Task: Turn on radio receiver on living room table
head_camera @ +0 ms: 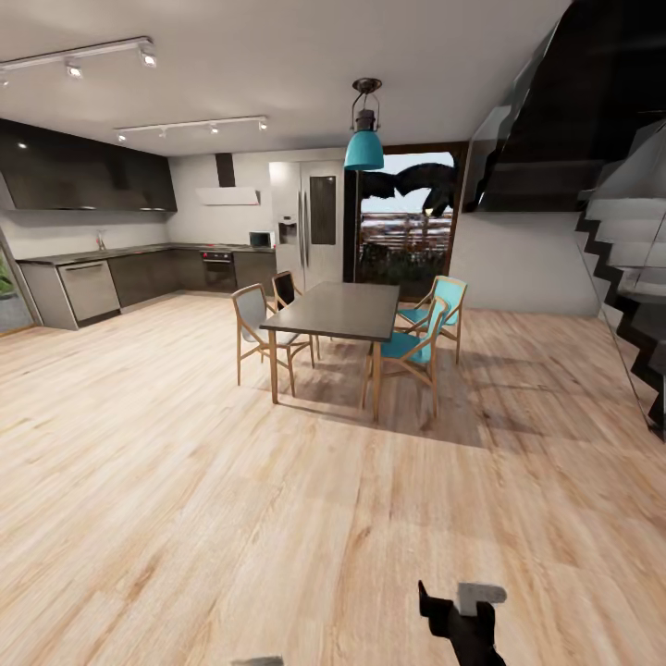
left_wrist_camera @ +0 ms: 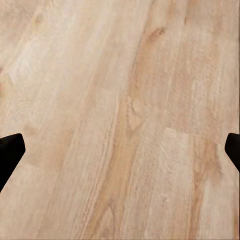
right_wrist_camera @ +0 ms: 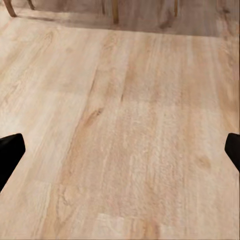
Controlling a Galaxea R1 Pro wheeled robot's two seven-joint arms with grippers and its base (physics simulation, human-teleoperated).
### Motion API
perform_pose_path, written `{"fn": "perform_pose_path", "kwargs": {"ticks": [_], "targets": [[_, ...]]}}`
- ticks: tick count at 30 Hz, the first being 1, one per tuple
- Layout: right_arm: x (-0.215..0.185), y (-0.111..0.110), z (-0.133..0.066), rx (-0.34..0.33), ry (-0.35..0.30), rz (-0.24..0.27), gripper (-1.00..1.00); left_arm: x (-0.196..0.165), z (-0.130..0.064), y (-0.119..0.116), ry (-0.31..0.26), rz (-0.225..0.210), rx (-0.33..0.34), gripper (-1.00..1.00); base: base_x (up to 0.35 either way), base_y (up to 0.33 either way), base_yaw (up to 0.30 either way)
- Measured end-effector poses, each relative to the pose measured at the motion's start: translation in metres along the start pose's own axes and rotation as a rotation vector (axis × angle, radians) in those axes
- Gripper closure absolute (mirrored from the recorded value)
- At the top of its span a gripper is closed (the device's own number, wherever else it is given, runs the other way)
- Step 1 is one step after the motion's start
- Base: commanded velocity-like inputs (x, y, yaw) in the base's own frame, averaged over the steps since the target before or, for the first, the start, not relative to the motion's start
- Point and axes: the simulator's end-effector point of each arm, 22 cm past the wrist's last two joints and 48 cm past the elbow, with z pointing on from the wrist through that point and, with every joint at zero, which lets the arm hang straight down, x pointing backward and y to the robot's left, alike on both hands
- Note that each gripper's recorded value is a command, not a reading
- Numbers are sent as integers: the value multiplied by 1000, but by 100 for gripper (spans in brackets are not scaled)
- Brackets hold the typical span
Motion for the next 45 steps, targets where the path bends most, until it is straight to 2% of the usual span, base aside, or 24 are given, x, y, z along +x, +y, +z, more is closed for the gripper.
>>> {"fn": "perform_pose_path", "kwargs": {"ticks": [2,7,9,10,11,12,17,21,29,45], "targets": [[-18,8,-5,-10,21,7,-100,-34,-4,-1,-18,0,2,-100,0,0,0],[-45,31,-13,-53,31,-11,-100,-67,-11,-4,-45,9,9,-100,0,0,0],[-47,35,-16,-57,50,-23,-100,-77,-14,-7,-48,15,13,-100,0,0,0],[-47,34,-18,-49,82,-32,-100,-85,-17,-9,-42,20,17,-100,0,0,0],[-46,33,-21,-43,108,-39,-100,-86,-19,-10,-25,21,18,-100,0,0,0],[-38,34,-25,-42,167,-49,-100,-80,-21,-12,29,23,21,-100,0,0,0],[-33,54,-30,-82,196,-76,-100,-74,-23,-18,64,31,34,-100,0,0,0],[-31,61,-31,-96,202,-82,-100,-73,-23,-26,69,40,50,-100,0,0,0],[-30,62,-31,-98,206,-83,-100,-74,-23,-26,68,39,50,-100,33,0,0],[-24,63,-31,-101,219,-88,-100,-72,-23,-24,74,39,46,-100,319,0,31]]}}
